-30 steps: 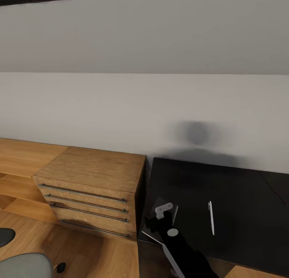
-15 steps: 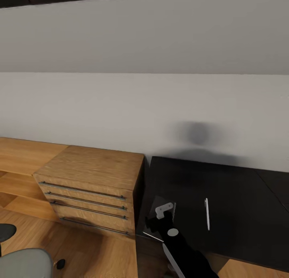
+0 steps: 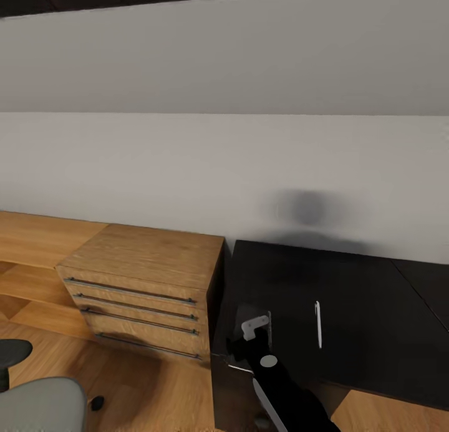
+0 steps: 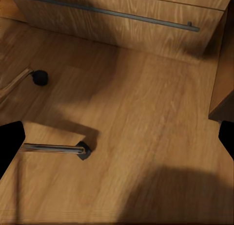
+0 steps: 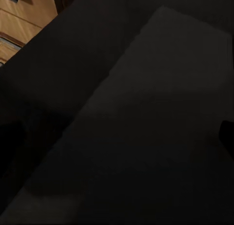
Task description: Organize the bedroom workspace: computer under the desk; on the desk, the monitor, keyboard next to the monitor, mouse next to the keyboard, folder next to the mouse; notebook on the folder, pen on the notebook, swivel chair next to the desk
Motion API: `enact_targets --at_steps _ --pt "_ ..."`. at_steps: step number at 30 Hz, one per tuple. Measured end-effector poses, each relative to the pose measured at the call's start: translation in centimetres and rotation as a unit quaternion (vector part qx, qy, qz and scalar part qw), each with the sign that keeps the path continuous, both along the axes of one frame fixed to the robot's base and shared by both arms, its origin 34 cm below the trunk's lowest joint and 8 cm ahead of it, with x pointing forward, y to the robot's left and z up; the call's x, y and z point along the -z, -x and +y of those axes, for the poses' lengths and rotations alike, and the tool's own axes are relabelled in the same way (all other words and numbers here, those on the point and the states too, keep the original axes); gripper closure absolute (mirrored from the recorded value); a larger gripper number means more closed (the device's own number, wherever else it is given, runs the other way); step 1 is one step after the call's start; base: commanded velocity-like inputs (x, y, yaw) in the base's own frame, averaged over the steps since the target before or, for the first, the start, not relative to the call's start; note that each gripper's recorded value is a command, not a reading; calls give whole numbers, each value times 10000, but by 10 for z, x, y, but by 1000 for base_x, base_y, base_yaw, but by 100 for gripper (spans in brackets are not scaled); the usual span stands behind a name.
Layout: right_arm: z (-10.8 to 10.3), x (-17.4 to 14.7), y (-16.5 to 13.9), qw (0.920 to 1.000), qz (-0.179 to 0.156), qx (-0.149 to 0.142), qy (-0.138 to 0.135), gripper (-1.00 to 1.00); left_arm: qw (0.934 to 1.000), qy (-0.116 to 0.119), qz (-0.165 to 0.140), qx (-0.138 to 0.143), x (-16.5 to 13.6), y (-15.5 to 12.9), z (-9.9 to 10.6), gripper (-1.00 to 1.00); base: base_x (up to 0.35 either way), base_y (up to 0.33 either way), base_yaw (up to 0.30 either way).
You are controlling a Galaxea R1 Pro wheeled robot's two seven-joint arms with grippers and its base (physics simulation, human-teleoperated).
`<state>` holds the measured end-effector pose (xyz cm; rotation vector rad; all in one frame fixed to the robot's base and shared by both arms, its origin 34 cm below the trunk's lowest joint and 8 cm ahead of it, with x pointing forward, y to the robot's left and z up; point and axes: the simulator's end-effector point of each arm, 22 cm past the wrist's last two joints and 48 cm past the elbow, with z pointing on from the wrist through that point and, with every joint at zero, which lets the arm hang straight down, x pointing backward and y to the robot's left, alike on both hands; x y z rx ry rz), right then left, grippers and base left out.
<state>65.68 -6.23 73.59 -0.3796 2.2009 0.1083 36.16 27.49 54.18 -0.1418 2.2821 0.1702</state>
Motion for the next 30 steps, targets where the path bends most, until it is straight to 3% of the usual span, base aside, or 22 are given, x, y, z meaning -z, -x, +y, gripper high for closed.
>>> enact_targets --at_steps 30 --pt "0 -1 0 10000 -22 7 -52 -100 10000 7 -1 9 0 0 -1 -100 -36 0 0"
